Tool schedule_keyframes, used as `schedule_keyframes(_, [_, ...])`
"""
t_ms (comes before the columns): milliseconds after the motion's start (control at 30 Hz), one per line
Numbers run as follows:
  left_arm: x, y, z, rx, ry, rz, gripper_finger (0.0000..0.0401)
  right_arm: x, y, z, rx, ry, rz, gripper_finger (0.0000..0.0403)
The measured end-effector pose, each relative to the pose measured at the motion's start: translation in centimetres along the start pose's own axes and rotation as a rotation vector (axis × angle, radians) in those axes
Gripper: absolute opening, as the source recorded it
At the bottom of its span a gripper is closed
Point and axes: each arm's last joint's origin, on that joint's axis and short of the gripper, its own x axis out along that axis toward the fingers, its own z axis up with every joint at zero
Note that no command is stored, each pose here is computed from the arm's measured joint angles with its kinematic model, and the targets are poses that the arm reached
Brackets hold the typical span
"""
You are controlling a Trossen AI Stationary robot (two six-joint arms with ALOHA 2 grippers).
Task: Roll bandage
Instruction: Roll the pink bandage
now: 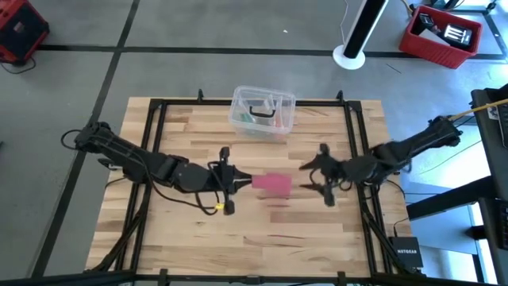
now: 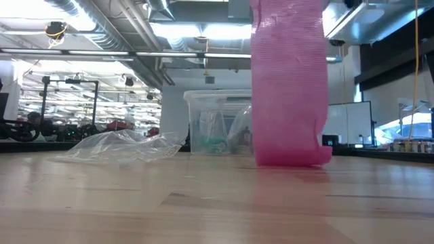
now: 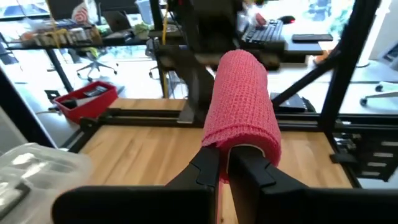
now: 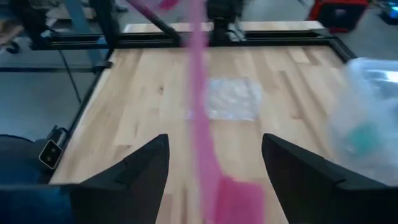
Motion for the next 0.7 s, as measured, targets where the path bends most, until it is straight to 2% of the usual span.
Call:
schedule_keyframes(100, [0.2,0.4,0.0,0.001,0.004,0.013,0.0013,1.5,0.5,-0.8,-0.018,-0.031,0.023,0.0257])
schedule_keyframes(233, [0.5,0.8,0.0,0.002,0.007,0.028,0.0013,2.2,0.4,-1.0,-0.043,-0.038,-0.094,0.0257])
schedule_keyframes(433, [0.5,0.8,0.0,0.068,0.007,0.027,0.0013,3.5,0.9,-0.8,-0.135,-0.066,-0.126,0.0242])
schedule_keyframes(533, [0.5,0.8,0.0,0.074,0.004,0.025,0.0013,4.5,1.3,-0.7,-0.176,-0.095,-0.134,0.0191])
schedule_keyframes(700, [0.5,0.7,0.3,0.090,-0.024,0.013,0.0013,6.0,1.7,-0.6,-0.311,-0.127,-0.220,0.0038])
